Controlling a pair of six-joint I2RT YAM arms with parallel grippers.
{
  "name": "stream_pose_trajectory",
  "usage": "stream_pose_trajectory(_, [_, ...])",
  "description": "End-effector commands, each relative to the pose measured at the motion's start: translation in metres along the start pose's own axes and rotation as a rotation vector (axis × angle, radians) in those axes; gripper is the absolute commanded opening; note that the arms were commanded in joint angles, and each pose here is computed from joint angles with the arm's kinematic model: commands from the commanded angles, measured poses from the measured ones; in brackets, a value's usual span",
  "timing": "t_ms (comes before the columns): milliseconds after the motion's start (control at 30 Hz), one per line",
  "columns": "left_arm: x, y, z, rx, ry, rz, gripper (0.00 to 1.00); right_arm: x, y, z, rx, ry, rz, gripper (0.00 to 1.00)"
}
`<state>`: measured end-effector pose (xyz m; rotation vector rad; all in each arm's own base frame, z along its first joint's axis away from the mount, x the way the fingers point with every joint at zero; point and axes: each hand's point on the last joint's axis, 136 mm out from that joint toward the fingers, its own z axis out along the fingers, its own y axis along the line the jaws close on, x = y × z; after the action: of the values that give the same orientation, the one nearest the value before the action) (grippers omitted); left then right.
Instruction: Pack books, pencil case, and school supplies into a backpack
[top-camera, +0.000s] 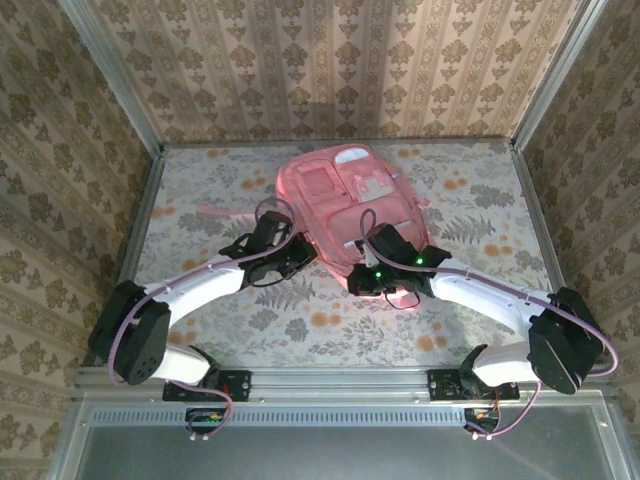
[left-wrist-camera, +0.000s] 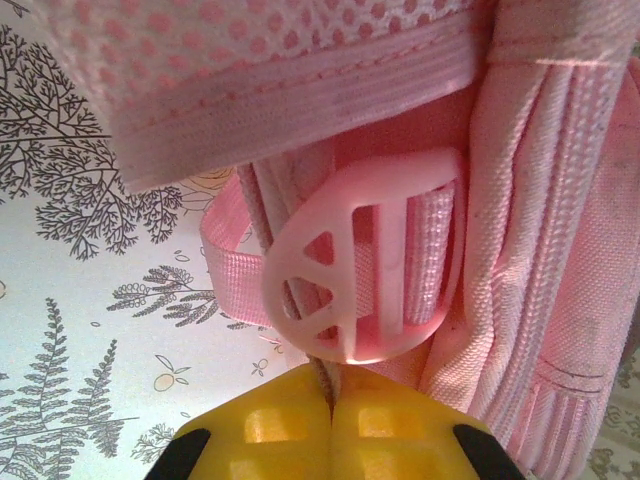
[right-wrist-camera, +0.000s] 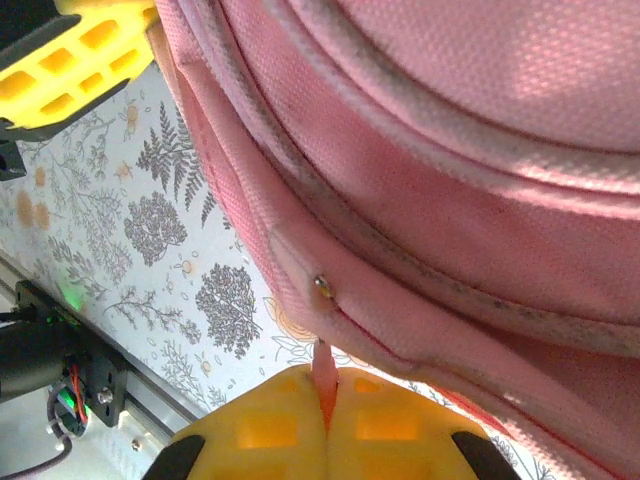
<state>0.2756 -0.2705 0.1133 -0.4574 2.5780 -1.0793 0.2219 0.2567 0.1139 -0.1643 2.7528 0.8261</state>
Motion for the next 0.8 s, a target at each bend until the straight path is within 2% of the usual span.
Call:
stream_pose_trajectory(0, [-0.042,-0.001,-0.008,-0.022,-0.159,-0.018,0.00,0.042,-0.025,-0.016,0.146,0.174,0.008,0.00])
stream_pose_trajectory(133, [-0.044,-0.011,-0.014,0.007,-0.152,-0.042,0.00,0.039,-0.042,-0.022,0.314,0.157,-0.082,0.00])
stream_pose_trajectory(233, [-0.051,-0.015,-0.030,0.006,-0.184,-0.049,0.00,0.041,-0.050,-0.026,0.375,0.148,-0.095,0.00])
stream_pose_trajectory(467, [-0.071,-0.006,-0.060,-0.011,-0.263,-0.085,0.00,0.050,-0.055,-0.034,0.363,0.137,-0.065,0.00])
stream_pose_trajectory(767, [-0.069,0.009,-0.060,-0.041,-0.256,-0.112,0.00,0.053,-0.057,-0.036,0.326,0.111,-0.011,0.00])
